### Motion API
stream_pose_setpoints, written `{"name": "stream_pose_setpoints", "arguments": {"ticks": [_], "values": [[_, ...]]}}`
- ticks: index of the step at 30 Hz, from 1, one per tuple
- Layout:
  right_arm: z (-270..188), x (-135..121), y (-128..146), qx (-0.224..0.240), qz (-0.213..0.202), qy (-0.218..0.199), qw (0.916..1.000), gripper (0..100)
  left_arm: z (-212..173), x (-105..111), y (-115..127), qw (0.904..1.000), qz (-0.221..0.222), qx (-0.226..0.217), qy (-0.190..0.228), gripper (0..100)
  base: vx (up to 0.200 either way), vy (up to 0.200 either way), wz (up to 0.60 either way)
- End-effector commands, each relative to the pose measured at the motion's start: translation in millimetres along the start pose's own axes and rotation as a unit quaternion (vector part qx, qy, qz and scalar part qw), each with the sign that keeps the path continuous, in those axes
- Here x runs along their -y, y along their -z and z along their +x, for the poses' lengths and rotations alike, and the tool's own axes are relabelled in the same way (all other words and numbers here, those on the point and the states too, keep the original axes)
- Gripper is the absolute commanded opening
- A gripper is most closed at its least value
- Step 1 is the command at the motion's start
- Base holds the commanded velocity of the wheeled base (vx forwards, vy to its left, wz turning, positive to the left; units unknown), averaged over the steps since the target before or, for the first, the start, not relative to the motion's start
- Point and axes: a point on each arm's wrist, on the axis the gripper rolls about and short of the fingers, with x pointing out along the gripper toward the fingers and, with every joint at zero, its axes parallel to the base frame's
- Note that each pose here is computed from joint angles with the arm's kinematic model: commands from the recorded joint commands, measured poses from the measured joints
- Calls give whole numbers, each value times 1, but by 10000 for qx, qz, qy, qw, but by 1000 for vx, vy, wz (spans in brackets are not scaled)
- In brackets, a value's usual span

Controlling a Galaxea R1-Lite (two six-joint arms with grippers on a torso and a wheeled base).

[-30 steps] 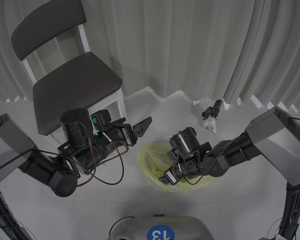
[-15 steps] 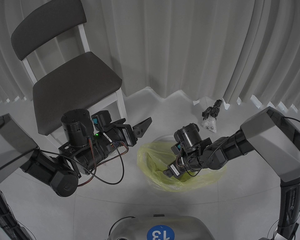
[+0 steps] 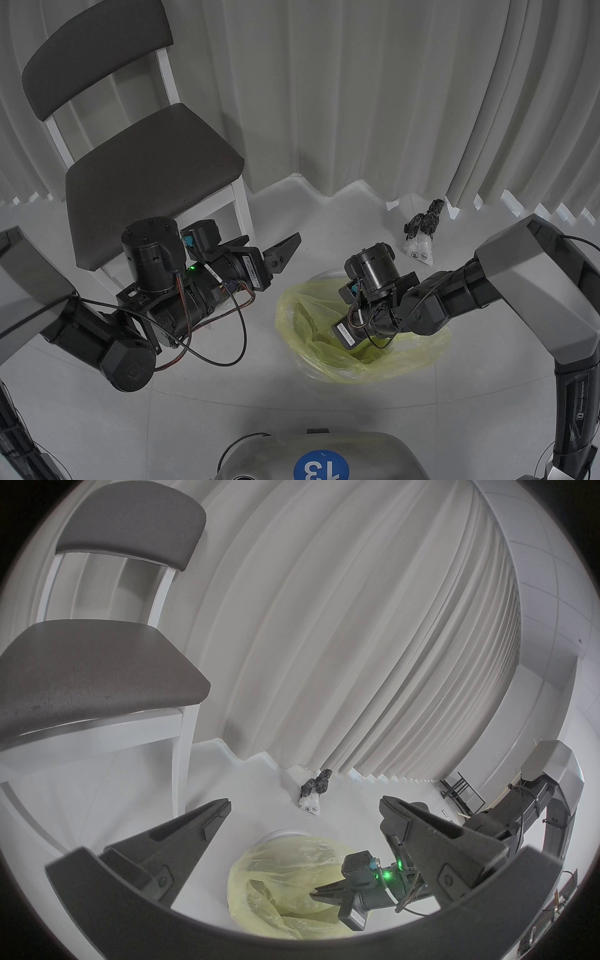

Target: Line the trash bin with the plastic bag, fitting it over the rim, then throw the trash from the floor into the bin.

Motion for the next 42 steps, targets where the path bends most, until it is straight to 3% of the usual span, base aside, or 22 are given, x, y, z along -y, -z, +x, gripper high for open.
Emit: {"name": "stream_pose_setpoints", "arguments": {"ticks": [1, 17, 38, 42], "values": [[-4, 9, -8, 128, 52, 74, 9999, 0, 0, 0, 0, 10000, -2, -3, -4, 100, 0, 0, 0], [-23, 68, -63, 429, 266, 488, 9975, 0, -2, 0, 3, 9998, -31, -118, 138, 100, 0, 0, 0], [-12, 79, -74, 460, 272, 558, 9970, 0, -3, -3, 6, 9998, -46, -43, 177, 100, 0, 0, 0], [-10, 79, -69, 220, 296, 509, 9980, 0, -2, -2, 7, 9998, -45, 33, 216, 100, 0, 0, 0]]}}
